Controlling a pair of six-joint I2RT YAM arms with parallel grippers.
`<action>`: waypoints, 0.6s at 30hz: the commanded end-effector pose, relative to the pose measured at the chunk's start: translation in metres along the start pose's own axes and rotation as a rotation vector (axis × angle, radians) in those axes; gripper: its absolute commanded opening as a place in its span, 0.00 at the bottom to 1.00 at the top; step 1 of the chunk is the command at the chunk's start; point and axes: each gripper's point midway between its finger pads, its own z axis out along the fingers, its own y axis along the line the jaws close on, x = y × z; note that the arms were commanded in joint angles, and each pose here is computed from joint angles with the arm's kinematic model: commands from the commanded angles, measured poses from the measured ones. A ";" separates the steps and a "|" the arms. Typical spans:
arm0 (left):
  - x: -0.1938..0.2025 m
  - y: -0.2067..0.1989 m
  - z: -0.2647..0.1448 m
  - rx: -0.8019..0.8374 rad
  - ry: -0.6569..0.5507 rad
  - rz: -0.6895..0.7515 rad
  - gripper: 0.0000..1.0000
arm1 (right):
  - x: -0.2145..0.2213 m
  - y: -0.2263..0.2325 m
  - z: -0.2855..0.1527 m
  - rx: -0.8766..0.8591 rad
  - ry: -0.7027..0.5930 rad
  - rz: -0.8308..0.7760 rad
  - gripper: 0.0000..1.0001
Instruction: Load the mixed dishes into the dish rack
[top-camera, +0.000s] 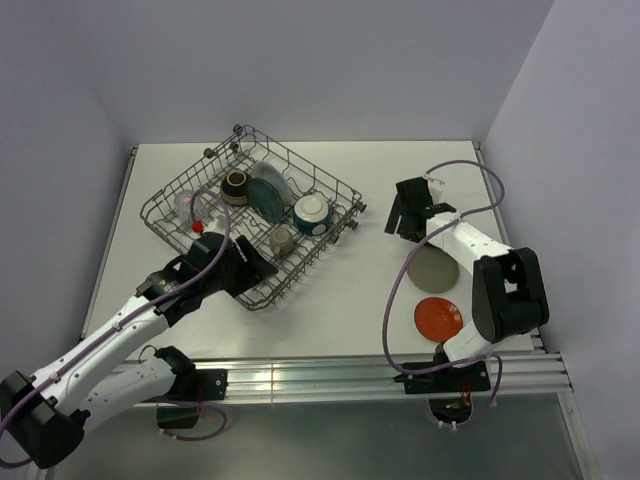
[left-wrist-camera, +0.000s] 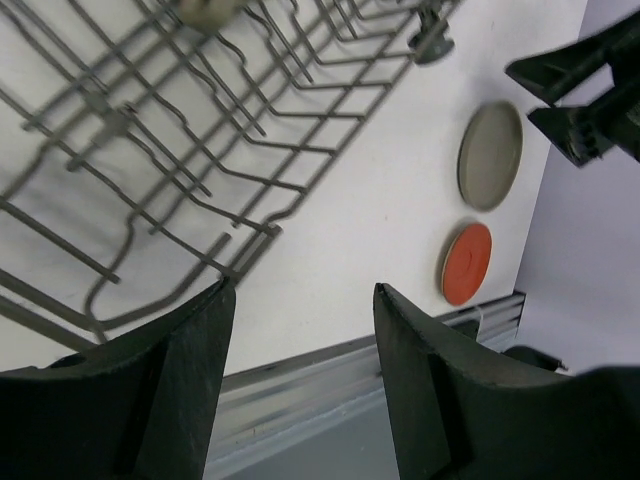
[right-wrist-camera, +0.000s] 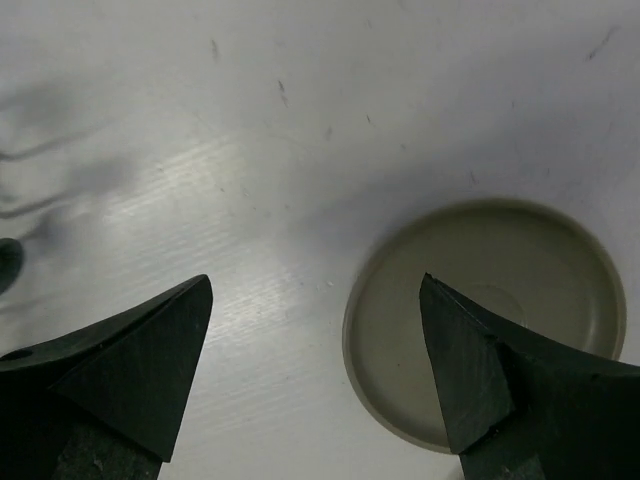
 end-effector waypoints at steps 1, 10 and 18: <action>-0.008 -0.042 -0.007 0.093 -0.058 0.010 0.63 | 0.013 0.005 0.007 -0.015 0.037 0.059 0.89; 0.033 -0.064 0.003 0.102 0.017 0.108 0.63 | 0.054 -0.004 0.022 0.025 0.079 0.044 0.70; 0.068 -0.080 0.024 0.069 0.063 0.209 0.62 | 0.074 0.000 0.020 0.025 0.143 0.016 0.57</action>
